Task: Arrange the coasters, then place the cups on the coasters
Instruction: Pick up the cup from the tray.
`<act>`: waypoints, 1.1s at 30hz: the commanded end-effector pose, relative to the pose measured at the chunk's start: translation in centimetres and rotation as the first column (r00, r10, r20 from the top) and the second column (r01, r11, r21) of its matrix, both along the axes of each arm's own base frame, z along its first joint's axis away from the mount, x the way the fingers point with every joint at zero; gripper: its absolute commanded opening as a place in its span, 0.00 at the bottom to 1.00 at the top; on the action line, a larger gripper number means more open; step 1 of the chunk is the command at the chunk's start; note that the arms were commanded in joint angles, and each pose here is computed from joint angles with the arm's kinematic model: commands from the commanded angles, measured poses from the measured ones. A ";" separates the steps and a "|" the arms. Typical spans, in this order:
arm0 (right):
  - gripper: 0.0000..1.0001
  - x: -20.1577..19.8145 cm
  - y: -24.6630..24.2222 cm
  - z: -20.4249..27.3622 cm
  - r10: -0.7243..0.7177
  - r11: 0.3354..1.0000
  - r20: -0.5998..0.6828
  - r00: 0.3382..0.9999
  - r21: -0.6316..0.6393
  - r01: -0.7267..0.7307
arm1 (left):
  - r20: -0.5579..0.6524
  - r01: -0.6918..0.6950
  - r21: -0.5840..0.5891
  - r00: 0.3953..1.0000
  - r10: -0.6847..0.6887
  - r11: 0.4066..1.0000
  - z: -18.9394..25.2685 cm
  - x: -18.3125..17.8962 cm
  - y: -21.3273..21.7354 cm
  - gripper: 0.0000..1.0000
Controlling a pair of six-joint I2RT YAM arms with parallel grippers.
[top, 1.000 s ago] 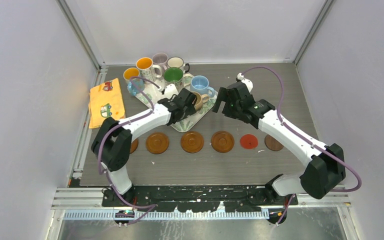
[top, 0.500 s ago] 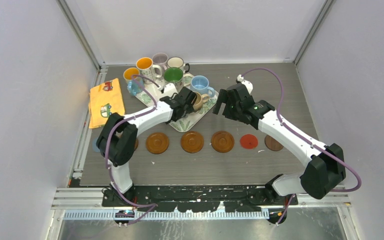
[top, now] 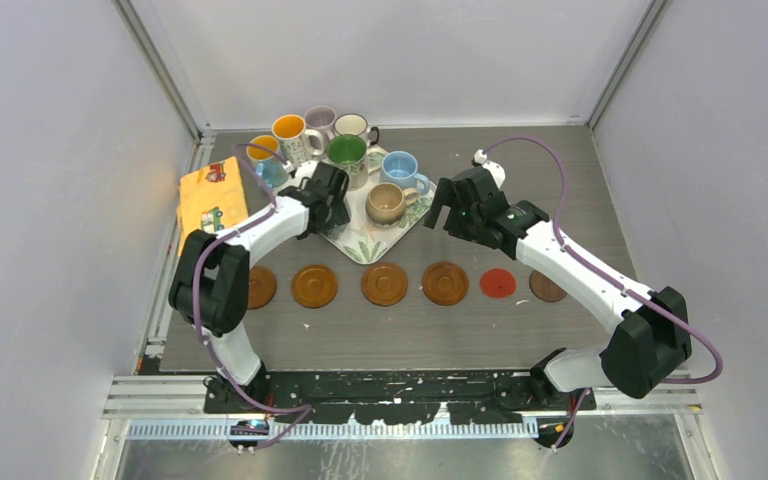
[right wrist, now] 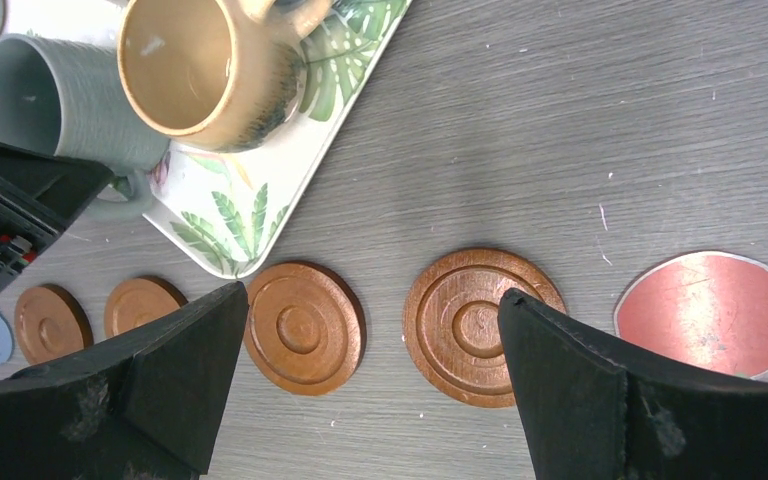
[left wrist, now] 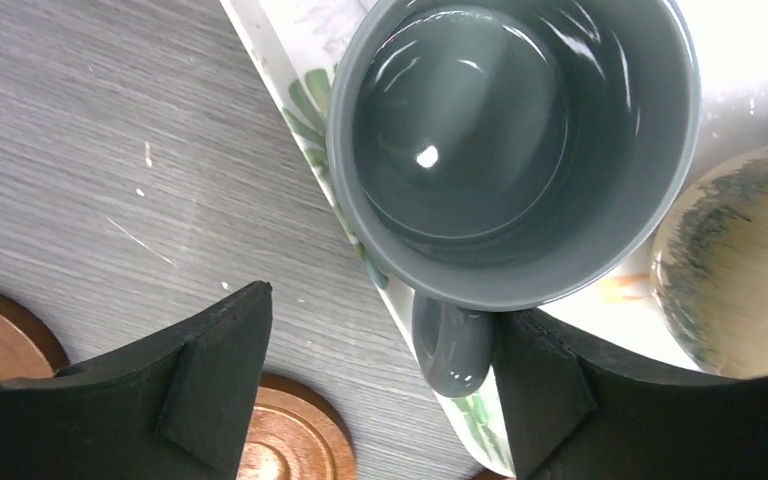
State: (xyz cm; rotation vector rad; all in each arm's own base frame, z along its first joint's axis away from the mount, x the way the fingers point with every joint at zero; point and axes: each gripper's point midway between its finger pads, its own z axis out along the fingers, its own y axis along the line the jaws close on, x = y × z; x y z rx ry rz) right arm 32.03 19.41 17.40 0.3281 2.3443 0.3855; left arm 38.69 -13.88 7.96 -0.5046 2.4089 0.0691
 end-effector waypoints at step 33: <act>1.00 0.2 0.8 2.5 0.037 0.998 0.086 0.996 0.037 -0.040 | 0.001 0.232 0.079 0.972 -0.233 0.969 -0.9 2.6 -2.2 0.42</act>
